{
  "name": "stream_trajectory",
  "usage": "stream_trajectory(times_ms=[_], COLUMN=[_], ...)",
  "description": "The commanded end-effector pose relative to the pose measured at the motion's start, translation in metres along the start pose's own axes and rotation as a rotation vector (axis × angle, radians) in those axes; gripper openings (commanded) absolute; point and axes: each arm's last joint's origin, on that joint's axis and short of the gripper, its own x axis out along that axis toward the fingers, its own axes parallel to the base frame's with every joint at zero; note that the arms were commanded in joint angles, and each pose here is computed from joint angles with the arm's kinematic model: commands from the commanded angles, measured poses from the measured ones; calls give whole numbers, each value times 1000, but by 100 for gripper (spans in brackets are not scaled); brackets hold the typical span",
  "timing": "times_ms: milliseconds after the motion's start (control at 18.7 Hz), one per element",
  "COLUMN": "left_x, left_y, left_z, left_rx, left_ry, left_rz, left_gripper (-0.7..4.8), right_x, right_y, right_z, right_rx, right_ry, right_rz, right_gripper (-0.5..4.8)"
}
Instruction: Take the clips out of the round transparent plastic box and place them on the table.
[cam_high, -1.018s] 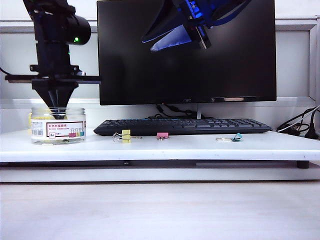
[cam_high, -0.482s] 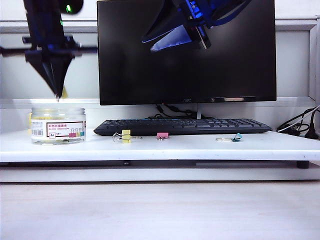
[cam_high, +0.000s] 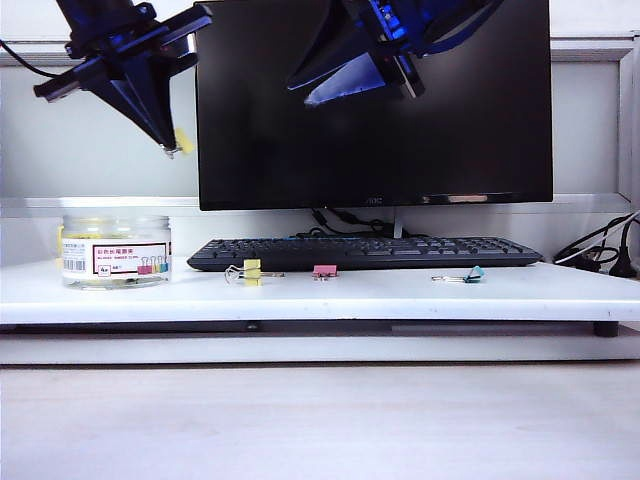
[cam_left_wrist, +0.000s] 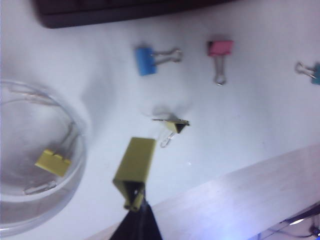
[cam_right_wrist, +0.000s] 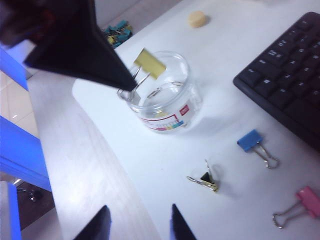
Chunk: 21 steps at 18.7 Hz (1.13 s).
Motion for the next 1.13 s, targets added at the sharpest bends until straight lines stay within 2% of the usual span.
stream_trajectory(times_ms=[54,161,321,536,804,911,1125], left_x=[4,14,41,73,78,80,98], left_y=[-15,-30,-41,-36,-36,-35,-28], left_z=[0,0,2,4,11,13,14], left_rx=[92,157,188,185,205,231,233], left_ry=[-15,-15,24,82,25,7,45], left_rz=[-31,-51,-33,44,61,101,156], left_gripper=[-6,-6,-6,-6,-6,-6,-6], right_x=[-3,-4,-11,-27,-46,-47,-46], right_y=[0,-1,-6,-15,-25,-25,-24], right_z=[4,4,3,0,-1,0,0], right_rx=[-17,-28,-13,26,52,48,49], right_ry=[-19,-19,-17,4,-8,-13,-10], right_rz=[-9,-13,-39,-86,-132,-134,-131], right_gripper=[157,157,157,157,157,157,157])
